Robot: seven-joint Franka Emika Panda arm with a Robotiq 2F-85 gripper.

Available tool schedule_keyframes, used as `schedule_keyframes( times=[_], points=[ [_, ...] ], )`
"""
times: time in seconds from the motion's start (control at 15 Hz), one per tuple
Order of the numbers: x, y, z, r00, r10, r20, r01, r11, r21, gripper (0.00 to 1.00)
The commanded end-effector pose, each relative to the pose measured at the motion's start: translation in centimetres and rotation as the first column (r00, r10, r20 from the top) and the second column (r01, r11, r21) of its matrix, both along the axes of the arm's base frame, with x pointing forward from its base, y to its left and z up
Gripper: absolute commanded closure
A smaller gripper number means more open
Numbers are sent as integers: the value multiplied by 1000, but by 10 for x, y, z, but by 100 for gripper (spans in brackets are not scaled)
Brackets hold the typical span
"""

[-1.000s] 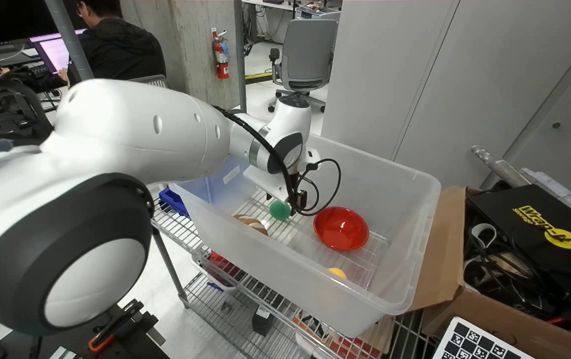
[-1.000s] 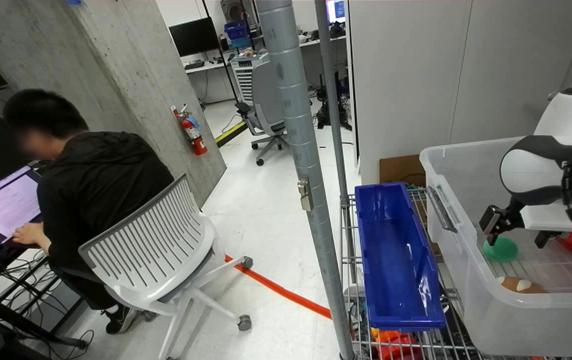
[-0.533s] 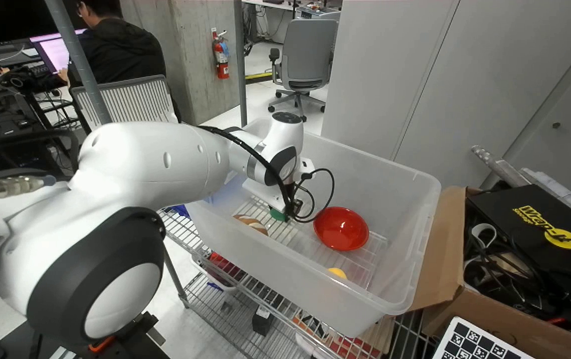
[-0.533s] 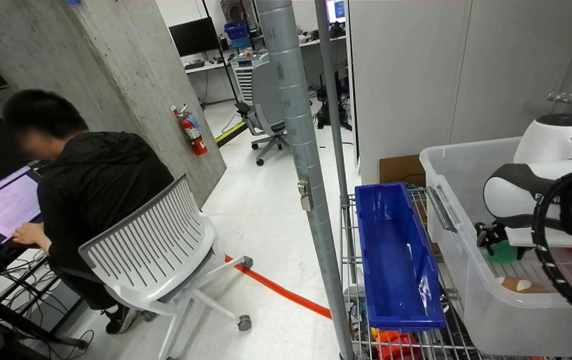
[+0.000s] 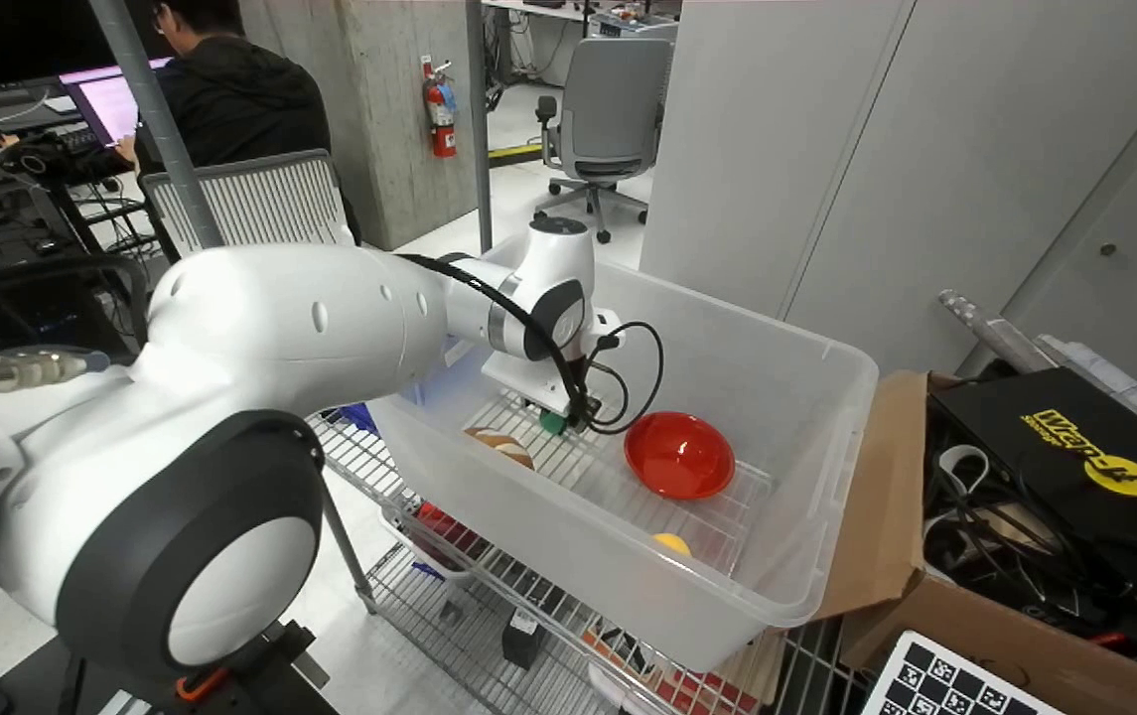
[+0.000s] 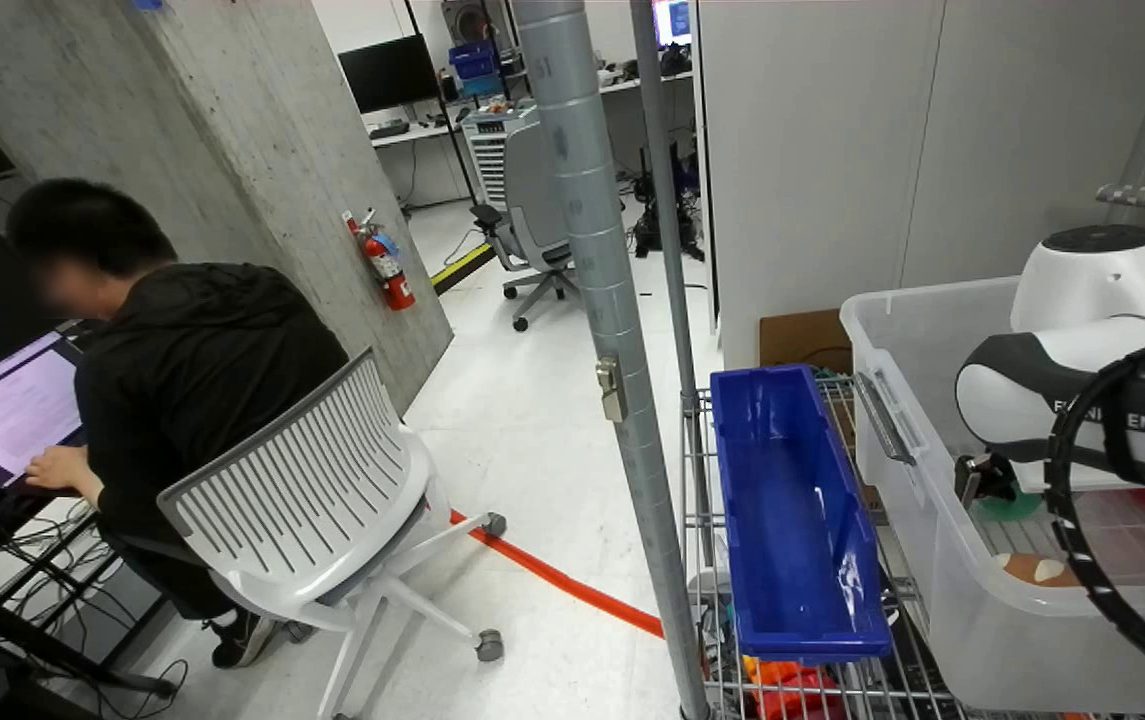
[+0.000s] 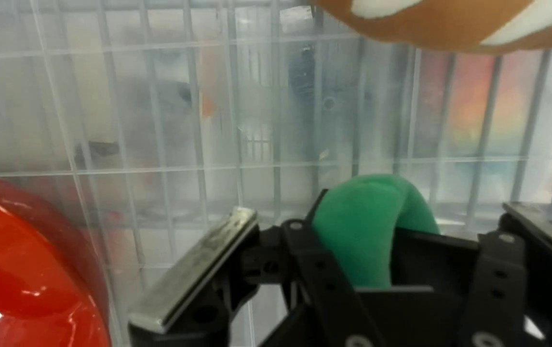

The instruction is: Move the green plushie to the left of the orange plushie

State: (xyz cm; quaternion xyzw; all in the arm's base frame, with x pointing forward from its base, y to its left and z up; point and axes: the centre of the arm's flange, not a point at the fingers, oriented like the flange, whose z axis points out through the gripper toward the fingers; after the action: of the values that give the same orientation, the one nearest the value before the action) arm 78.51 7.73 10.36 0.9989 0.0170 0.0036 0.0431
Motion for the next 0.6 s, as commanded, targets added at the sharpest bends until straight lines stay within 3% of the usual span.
schedule_keyframes(
  times=[0.0,0.13,0.27,0.53],
  points=[
    [-33,-17,45,998,-2,-60,-1,998,-61,100],
    [-41,-31,69,998,-4,-70,0,998,-63,100],
    [-49,-47,90,985,-78,-156,68,996,-63,100],
    [-61,-91,92,944,-204,-261,173,975,-137,100]
  ],
)
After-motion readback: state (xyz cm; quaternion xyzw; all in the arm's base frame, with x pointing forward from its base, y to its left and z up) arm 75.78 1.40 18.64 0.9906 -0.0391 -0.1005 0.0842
